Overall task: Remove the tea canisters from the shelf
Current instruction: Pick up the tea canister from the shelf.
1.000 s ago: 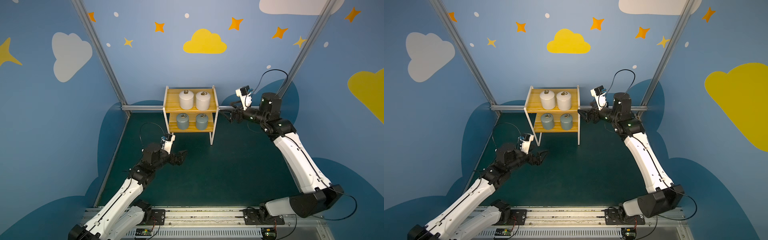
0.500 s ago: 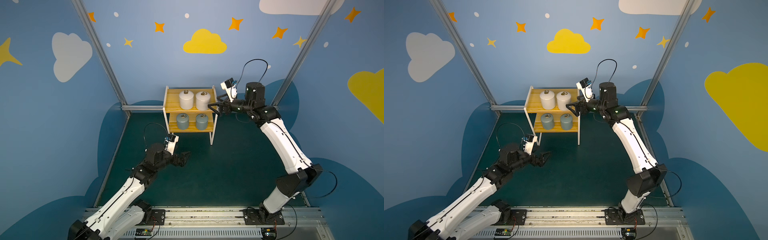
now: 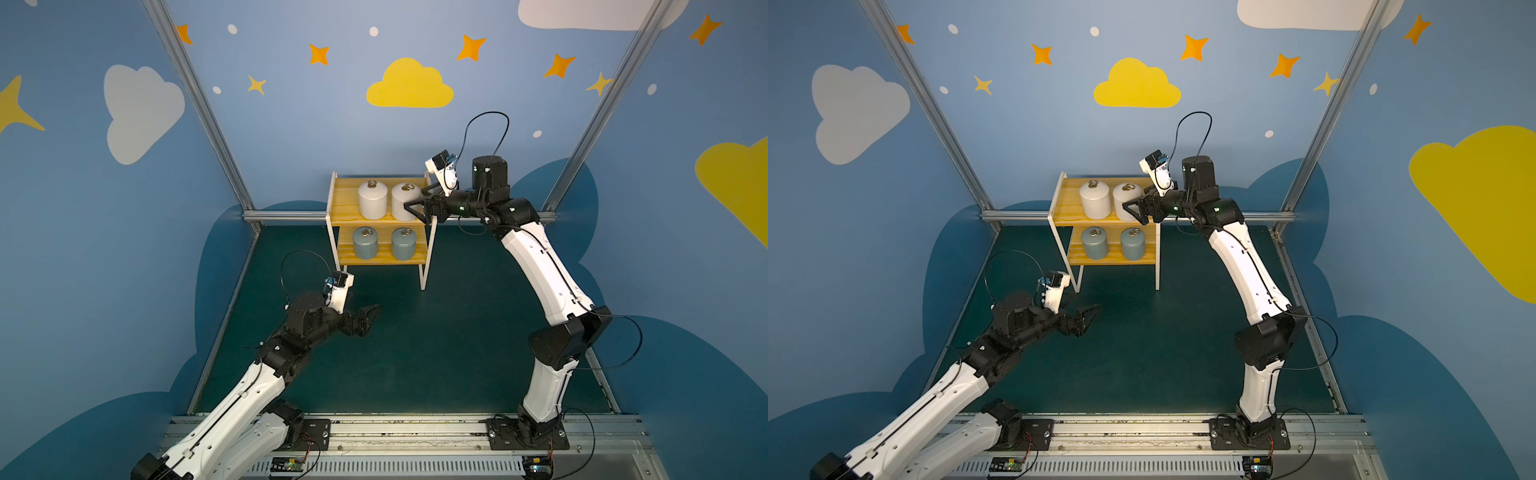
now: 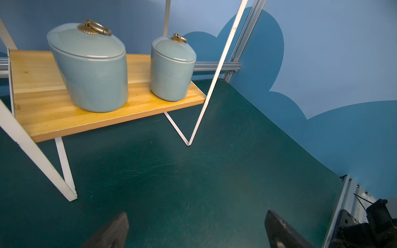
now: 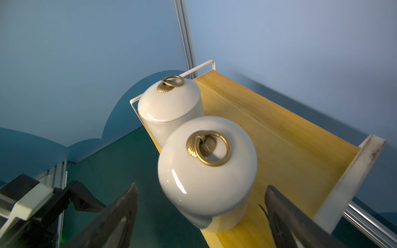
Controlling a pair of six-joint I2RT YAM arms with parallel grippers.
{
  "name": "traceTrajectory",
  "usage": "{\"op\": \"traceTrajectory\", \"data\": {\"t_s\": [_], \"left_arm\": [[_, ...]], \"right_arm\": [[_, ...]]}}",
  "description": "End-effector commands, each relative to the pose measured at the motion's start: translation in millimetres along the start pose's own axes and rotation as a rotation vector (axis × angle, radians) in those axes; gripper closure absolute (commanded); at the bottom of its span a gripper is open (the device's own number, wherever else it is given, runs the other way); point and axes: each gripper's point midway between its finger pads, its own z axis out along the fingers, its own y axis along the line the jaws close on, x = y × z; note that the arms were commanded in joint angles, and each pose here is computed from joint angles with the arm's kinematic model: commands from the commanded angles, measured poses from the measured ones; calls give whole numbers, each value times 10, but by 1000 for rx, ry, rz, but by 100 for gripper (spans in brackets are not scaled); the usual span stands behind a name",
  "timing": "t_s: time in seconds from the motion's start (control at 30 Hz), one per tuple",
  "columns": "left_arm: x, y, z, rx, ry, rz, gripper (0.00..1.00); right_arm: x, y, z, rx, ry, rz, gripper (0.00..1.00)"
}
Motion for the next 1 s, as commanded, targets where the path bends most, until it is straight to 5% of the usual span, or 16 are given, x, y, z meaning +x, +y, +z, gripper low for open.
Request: {"op": "traceTrajectory", "data": {"t_s": [0.0, 0.97], "left_arm": [[31, -7, -6, 3, 1, -8, 0], [109, 8, -38, -2, 6, 3, 0]], "right_arm": [[-11, 59, 35, -14, 13, -11, 6], [-5, -98, 362, 22, 20, -17, 6]]}}
